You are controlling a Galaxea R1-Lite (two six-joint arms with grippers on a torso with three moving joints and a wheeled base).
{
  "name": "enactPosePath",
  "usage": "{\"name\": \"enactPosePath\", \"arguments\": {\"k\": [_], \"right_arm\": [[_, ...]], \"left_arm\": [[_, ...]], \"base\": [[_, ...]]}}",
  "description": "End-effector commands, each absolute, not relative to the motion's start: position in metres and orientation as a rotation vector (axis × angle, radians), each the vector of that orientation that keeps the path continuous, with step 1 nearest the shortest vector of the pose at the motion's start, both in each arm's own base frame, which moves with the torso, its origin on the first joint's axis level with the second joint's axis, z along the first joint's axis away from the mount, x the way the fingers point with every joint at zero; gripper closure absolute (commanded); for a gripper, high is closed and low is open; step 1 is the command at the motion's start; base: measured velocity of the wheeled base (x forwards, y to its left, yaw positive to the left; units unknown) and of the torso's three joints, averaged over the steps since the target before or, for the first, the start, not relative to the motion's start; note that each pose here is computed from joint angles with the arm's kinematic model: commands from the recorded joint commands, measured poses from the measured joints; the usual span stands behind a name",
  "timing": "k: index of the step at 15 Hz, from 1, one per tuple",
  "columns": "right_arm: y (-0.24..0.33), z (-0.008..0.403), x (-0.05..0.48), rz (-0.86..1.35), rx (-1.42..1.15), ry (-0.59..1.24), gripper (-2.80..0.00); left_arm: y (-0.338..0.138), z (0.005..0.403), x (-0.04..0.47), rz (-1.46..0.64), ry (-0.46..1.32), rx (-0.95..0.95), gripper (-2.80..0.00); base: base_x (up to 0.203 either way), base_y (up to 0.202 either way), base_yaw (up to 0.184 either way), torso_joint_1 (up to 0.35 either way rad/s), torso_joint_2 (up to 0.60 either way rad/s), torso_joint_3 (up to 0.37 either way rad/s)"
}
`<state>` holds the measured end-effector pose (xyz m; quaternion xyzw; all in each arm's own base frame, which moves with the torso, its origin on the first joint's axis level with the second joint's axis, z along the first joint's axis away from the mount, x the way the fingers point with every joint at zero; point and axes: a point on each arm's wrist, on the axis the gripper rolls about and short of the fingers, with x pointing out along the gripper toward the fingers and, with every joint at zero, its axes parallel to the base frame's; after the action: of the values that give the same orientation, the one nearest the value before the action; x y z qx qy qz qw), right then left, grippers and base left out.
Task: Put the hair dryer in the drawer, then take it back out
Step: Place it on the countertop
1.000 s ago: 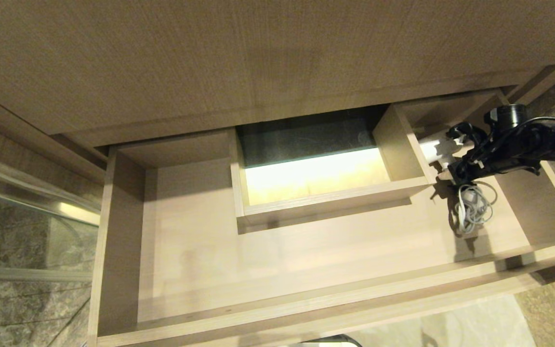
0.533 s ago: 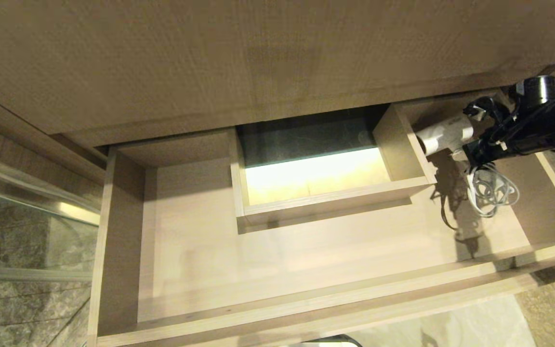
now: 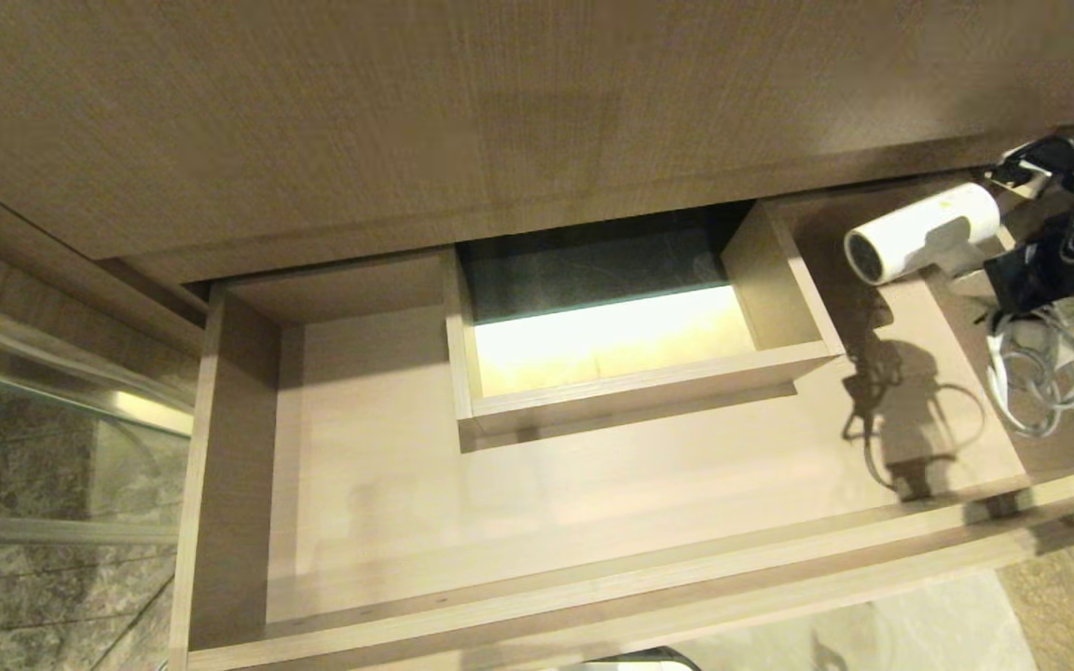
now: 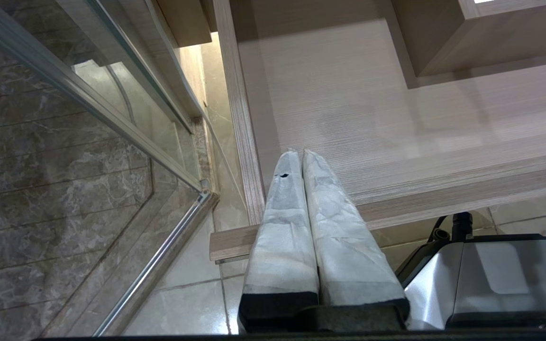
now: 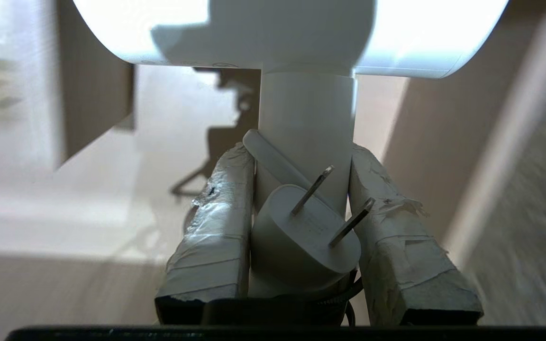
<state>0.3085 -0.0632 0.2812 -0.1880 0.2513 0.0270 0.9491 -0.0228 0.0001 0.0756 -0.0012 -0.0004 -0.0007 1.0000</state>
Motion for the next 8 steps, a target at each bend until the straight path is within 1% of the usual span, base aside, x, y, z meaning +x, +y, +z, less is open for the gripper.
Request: {"name": "enactPosePath", "arguments": {"k": [1,6,8], "right_arm": [[-0.051,0.311,0.248,0.032,-0.410,0.419,0.00],[-0.026,0.337,0.134,0.002,-0.463,0.285,0.00],[-0.016,0.342,0.090,-0.011,-0.475,0.237,0.00]], "left_arm": [[0.000,0.075,-0.023,-0.002,0.000,-0.003,0.00],[0.000,0.076,-0.023,-0.002,-0.001,-0.003,0.00],[0.000,0.075,-0.023,-0.002,0.000,-0.002,0.00]], "base": [[0.000,0.000,0.000,0.000,0.00,0.000],[0.000,0.000,0.000,0.000,0.00,0.000],[0.000,0.000,0.000,0.000,0.00,0.000]]}}
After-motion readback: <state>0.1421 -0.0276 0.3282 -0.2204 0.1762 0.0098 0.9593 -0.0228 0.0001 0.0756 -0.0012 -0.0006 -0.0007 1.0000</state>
